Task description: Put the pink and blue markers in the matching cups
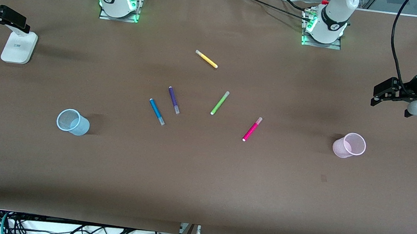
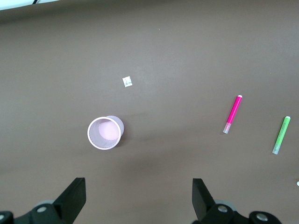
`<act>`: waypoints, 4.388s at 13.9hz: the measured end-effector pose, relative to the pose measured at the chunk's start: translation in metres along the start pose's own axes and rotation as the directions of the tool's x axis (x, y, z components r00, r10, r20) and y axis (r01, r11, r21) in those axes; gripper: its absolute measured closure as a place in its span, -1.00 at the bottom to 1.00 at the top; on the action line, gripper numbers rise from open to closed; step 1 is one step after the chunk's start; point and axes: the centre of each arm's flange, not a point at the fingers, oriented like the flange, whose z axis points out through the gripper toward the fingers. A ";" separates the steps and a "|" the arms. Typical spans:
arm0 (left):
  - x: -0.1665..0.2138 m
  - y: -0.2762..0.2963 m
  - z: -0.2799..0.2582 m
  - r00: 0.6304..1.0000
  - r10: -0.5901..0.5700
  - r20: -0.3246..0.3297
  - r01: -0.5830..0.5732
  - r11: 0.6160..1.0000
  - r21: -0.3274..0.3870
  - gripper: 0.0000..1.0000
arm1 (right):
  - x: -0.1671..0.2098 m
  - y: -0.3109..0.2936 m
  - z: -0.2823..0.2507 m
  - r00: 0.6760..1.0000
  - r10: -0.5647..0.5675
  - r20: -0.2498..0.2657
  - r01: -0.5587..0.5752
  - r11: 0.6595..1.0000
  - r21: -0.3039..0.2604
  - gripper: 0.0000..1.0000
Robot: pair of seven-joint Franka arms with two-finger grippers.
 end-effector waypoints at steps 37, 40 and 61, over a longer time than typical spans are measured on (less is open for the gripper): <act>-0.007 0.250 0.426 0.981 0.191 0.030 -0.192 0.981 0.034 -0.94 | 0.162 -0.342 0.390 0.892 -0.451 -0.040 0.447 0.891 -0.072 -1.00; -0.010 0.253 0.434 0.983 0.178 0.041 -0.180 0.983 0.036 -0.54 | 0.164 -0.341 0.413 0.889 -0.452 -0.069 0.447 0.891 -0.074 -1.00; 0.038 0.018 0.201 0.636 0.502 0.586 -0.624 0.781 0.009 0.66 | 0.174 -0.290 0.304 0.765 -0.628 -0.143 0.608 0.778 -0.159 0.67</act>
